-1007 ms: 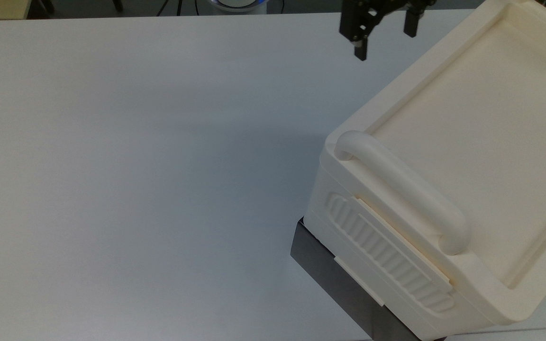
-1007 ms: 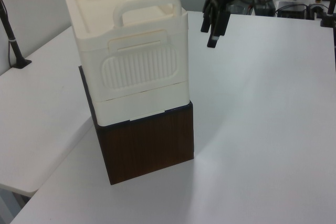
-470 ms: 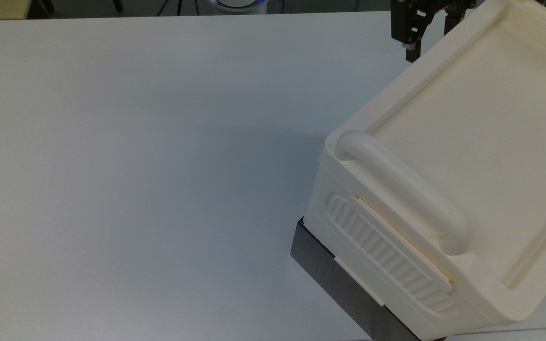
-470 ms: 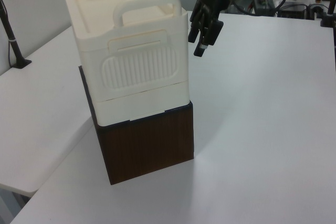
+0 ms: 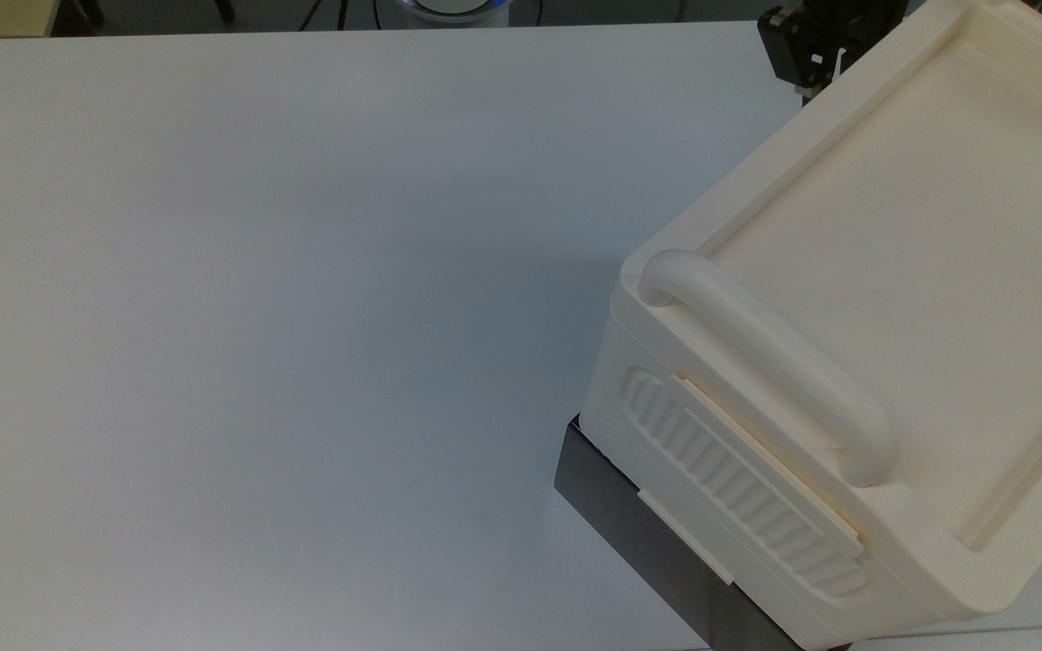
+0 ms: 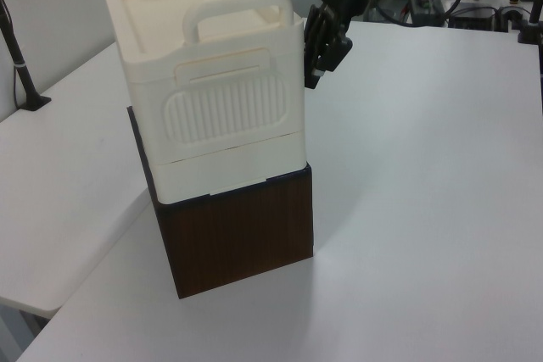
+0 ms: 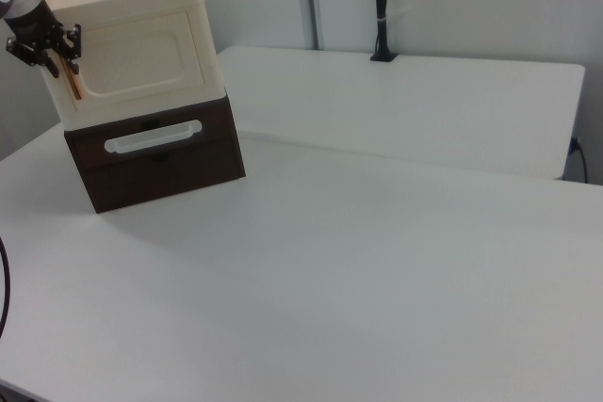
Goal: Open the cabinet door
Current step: 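Hook the gripper on the door edge and pull it outward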
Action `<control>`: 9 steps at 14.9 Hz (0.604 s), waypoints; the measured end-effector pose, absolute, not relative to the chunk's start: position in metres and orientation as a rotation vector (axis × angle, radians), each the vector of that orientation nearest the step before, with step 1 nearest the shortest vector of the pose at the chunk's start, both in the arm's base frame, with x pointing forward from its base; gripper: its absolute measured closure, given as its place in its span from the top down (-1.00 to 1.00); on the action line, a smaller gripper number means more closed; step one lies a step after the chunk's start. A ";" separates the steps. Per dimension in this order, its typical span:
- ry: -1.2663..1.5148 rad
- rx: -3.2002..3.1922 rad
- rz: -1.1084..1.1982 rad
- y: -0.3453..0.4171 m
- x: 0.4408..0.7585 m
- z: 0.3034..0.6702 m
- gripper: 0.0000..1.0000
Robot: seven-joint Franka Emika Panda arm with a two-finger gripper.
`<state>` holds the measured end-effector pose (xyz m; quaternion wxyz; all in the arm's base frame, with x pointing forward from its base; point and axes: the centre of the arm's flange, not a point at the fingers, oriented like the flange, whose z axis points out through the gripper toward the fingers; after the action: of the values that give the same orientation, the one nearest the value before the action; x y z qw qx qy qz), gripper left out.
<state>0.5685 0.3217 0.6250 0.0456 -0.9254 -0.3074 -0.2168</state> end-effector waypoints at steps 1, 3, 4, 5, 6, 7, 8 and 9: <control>-0.943 -2.826 -0.659 0.322 0.569 0.623 -0.22; -0.946 -2.826 -0.657 0.323 0.570 0.622 -0.52; -0.946 -2.826 -0.657 0.323 0.571 0.622 -0.52; -0.947 -2.826 -0.658 0.323 0.571 0.622 -0.57; -0.947 -2.826 -0.659 0.323 0.571 0.622 -0.57; -0.946 -2.820 -0.675 0.323 0.571 0.624 -0.52; -0.945 -2.817 -0.684 0.323 0.572 0.625 -0.52; -0.952 -2.816 -0.686 0.323 0.572 0.625 -0.44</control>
<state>0.5718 0.3232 0.6246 0.0456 -0.9222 -0.3116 -0.2245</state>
